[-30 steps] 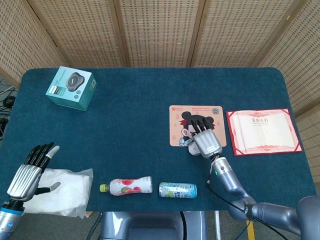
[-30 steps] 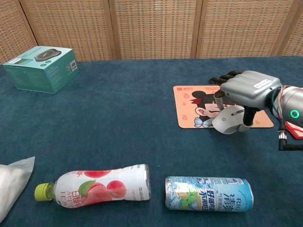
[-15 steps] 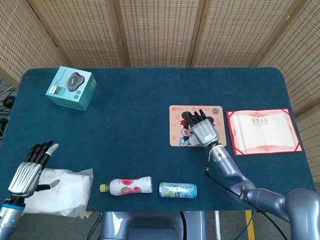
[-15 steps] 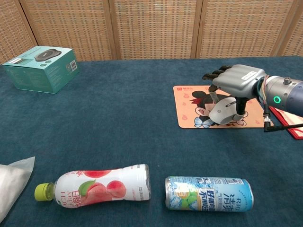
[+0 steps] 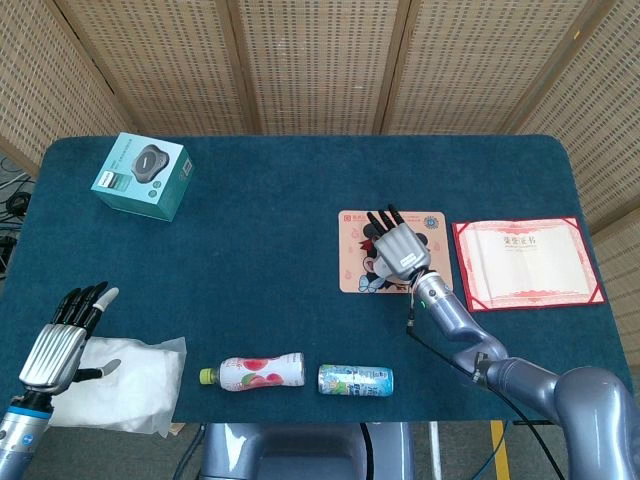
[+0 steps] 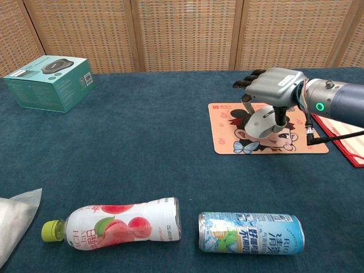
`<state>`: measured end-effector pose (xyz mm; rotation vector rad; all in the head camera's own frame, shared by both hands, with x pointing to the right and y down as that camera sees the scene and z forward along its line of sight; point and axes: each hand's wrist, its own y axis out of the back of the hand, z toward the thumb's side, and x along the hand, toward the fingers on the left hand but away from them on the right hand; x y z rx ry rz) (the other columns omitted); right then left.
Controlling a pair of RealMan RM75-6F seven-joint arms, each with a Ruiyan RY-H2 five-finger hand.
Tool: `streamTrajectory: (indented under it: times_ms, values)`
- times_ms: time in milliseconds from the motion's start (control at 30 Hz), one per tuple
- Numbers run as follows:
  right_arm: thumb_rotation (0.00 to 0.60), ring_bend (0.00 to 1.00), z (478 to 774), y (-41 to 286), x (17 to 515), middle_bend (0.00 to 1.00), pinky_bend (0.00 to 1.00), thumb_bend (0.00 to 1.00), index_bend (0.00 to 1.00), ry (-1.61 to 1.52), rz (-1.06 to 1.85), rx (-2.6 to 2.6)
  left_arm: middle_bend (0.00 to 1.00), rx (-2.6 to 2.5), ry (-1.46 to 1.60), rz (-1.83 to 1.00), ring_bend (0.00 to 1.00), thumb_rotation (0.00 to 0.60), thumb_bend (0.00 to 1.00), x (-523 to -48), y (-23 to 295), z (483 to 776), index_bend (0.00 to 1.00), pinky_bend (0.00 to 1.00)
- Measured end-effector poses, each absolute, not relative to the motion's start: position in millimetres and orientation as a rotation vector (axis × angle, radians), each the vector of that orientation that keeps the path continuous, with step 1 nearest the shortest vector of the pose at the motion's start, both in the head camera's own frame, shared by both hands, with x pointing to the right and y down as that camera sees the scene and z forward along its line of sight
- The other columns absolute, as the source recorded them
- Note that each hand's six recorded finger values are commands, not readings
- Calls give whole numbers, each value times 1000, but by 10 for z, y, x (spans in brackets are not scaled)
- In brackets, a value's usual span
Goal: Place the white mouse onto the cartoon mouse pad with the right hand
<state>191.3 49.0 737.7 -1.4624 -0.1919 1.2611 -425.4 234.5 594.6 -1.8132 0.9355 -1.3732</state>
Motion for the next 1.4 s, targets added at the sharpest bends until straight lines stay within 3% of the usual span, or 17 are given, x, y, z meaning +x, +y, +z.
streamTrajectory:
  times_ms: [833,900,1100,1167,1400]
  values:
    - [600,0,7483,502,1710,25,0,0,573,-4,965,-1367,0,-1804,924,-1390,0,600,152,-4251,2354,5991,0,0]
    - [600,0,7500,501,1705,10,0,0,523,1,963,-1363,0,-1803,925,-1391,0,600,152,-4255,2352,5991,0,0]
    - [600,0,7539,517,1722,0,0,0,175,3,971,-1357,0,-1803,924,-1392,0,600,152,-4255,2349,5990,0,0]
    - [600,0,7537,515,1729,0,0,0,114,1,974,-1351,0,-1802,925,-1390,0,600,152,-4255,2349,5984,0,0]
    - [600,0,7504,497,1756,0,0,0,64,-20,984,-1329,0,-1802,932,-1379,0,600,152,-4252,2350,5957,0,0]
